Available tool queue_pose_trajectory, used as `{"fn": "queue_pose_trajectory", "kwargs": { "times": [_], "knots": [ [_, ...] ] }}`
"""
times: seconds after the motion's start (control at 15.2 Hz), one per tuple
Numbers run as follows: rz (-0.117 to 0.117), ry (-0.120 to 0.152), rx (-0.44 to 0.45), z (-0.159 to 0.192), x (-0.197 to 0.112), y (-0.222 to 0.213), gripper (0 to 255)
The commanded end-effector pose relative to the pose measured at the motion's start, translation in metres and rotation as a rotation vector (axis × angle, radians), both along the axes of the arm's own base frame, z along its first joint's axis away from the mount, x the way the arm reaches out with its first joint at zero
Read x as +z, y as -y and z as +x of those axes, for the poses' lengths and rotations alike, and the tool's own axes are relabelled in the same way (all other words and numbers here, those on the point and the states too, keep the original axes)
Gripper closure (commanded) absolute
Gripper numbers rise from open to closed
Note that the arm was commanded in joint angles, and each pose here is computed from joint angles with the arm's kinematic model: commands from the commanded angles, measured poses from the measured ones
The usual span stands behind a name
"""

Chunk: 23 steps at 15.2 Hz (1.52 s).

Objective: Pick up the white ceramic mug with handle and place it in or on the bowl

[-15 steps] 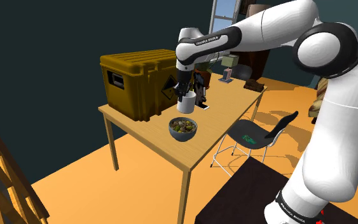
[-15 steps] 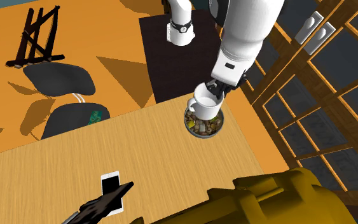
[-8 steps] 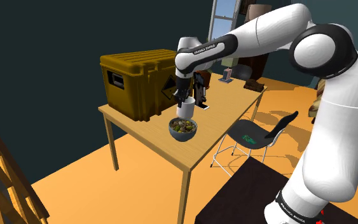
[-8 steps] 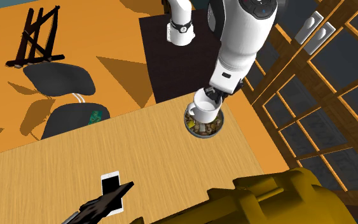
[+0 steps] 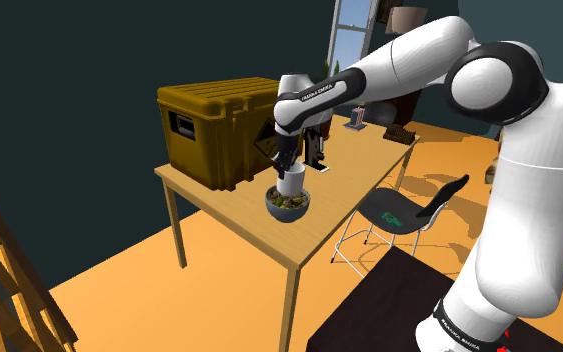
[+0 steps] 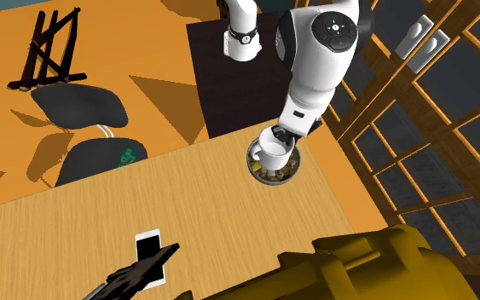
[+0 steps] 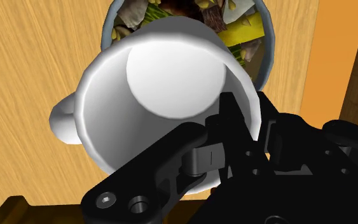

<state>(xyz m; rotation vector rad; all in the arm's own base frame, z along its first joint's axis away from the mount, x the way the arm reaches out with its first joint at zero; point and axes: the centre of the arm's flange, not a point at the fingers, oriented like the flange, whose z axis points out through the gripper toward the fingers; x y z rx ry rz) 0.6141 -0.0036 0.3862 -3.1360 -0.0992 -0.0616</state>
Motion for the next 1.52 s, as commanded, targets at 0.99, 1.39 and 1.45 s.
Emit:
{"fn": "queue_pose_trajectory", "kwargs": {
  "times": [0.99,1.39,1.45],
  "knots": [
    [0.000,0.001,0.000,0.000,-0.017,0.001,0],
    [0.000,0.001,0.000,-0.002,0.032,0.002,0],
    [0.000,0.001,0.000,-0.002,0.032,0.002,0]
  ]
}}
